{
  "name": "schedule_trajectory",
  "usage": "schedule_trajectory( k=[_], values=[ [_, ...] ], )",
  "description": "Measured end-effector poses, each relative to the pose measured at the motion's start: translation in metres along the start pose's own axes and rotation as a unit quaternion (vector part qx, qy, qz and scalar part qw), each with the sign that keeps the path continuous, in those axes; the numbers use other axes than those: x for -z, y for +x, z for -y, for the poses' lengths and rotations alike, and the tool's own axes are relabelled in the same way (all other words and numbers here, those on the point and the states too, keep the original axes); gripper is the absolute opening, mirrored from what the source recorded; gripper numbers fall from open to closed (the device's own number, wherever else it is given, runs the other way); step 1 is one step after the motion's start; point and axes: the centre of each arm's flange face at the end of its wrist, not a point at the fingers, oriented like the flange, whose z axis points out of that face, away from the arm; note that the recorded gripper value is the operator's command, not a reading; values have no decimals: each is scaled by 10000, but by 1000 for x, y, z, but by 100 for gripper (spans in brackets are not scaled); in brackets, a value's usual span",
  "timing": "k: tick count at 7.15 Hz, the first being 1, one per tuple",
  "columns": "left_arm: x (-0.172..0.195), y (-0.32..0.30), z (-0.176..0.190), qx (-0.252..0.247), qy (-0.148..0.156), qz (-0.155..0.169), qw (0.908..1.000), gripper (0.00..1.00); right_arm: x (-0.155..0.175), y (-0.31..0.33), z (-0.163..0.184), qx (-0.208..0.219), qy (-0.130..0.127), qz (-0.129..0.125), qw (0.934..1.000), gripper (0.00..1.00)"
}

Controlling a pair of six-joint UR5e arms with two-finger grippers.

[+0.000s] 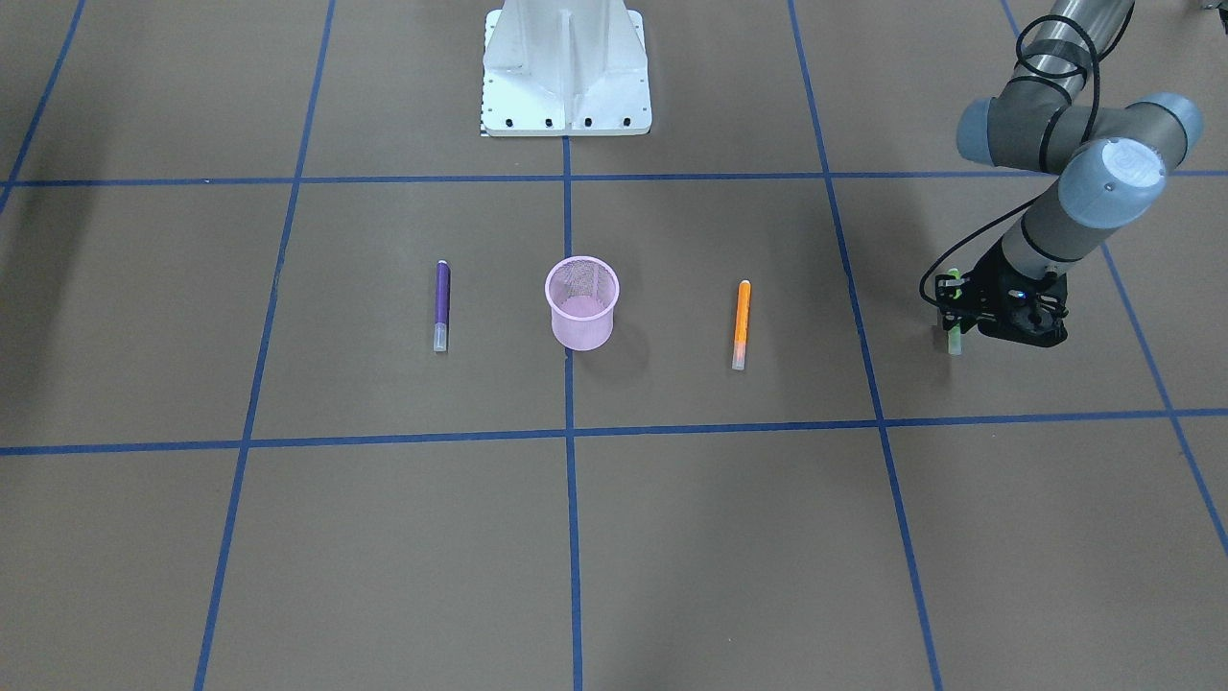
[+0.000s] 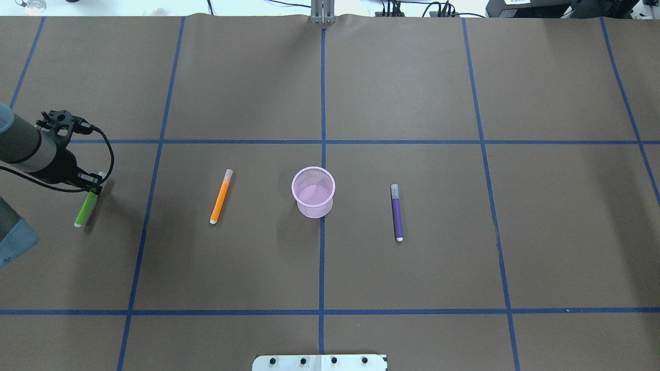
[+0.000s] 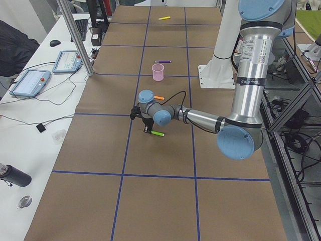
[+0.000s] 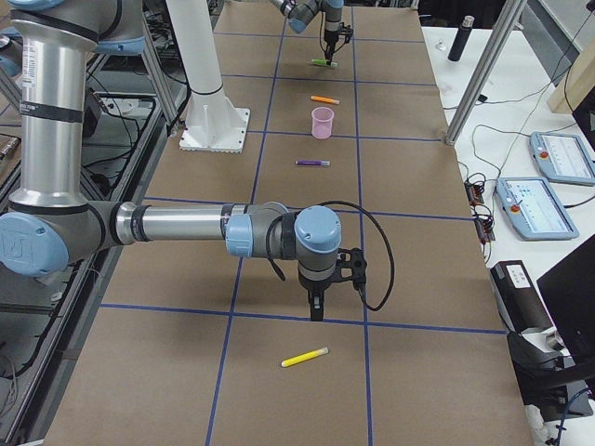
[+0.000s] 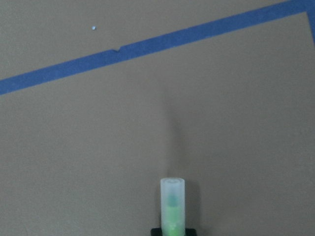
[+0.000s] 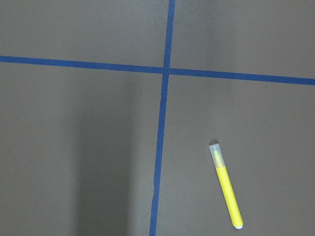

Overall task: Collect pens into pen holder
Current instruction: 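Lower the left gripper onto the green marker and grasp it, then lift the green marker upright with the left gripper toward the pink cup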

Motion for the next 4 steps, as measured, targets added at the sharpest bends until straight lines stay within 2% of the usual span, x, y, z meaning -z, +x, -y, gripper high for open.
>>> schedule_trajectory(
  k=[1, 3, 4],
  values=[
    [19, 12, 1, -59, 119, -135, 9998, 0, 7, -6, 7, 96, 81, -18, 9999, 100],
    [82, 42, 18, -211, 731, -353, 9965, 0, 27, -29, 39, 421, 322, -61, 9986, 100],
    [117, 62, 37, -130, 1090, -503, 9927, 0, 25, -32, 44, 452, 319, -44, 9985, 100]
  ],
)
